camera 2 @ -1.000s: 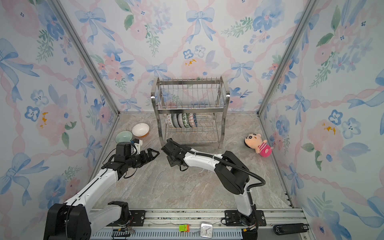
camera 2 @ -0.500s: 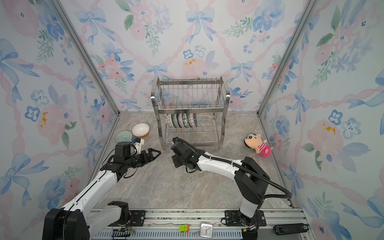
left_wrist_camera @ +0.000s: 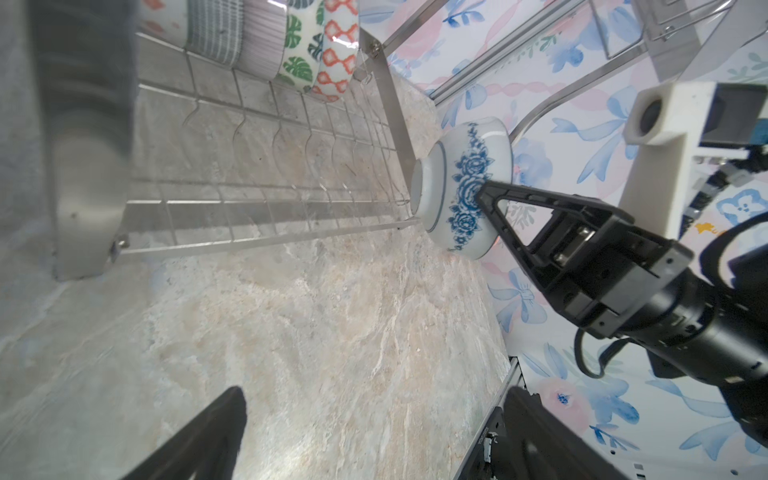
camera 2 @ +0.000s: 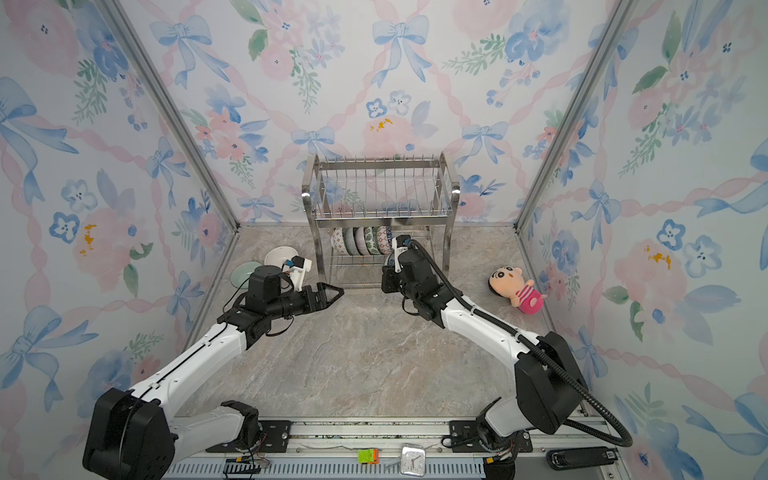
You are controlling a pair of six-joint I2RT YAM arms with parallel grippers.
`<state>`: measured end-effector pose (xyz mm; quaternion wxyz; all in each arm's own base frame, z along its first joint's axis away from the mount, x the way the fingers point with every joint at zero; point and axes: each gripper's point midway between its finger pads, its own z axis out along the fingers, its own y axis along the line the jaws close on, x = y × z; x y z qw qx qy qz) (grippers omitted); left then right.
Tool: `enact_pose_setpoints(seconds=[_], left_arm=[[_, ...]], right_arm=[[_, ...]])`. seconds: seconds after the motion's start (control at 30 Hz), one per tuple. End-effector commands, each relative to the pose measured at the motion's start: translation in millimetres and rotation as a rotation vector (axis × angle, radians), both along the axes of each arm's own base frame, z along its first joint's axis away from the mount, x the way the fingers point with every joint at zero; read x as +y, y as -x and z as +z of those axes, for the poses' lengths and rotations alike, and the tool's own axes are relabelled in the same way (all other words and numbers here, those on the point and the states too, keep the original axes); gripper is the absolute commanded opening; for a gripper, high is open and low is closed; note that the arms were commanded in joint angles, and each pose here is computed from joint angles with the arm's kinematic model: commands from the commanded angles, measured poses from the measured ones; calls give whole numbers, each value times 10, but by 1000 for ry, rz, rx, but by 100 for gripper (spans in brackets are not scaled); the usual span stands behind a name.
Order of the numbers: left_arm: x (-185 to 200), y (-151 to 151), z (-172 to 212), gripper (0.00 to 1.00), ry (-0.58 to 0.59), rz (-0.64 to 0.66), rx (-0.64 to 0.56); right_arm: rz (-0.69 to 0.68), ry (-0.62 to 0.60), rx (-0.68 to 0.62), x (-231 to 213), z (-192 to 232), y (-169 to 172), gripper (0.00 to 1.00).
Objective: Load the bowls into the dish rack
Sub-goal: 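Lower the rose-pattern bowl upright into the rack beside the triangle-pattern bowl with the right gripper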
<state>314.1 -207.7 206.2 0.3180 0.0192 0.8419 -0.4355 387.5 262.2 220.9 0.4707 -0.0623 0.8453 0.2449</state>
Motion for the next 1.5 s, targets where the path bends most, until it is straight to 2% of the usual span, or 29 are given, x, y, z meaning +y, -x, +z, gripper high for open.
enact_pose_setpoints(seconds=[0.0, 0.3, 0.6, 0.7, 1.0, 1.47], left_arm=[[-153, -132, 223, 98, 8, -7, -84], [-480, -168, 126, 98, -39, 11, -122], [-519, -381, -11, 98, -87, 112, -114], [-516, -488, -84, 98, -129, 141, -86], [-603, -670, -161, 98, -156, 160, -77], [-659, -789, -221, 98, -212, 142, -82]], right_arm=[[-23, -101, -73, 7, 228, -222, 0], [-117, -189, -72, -162, 53, -632, 0], [-172, -296, -66, -247, -76, -1123, 0], [-170, -325, -71, -227, -65, -1280, 0], [-153, -425, -79, -250, -120, -1678, 0], [-65, -579, -134, -212, -119, -1939, 0]])
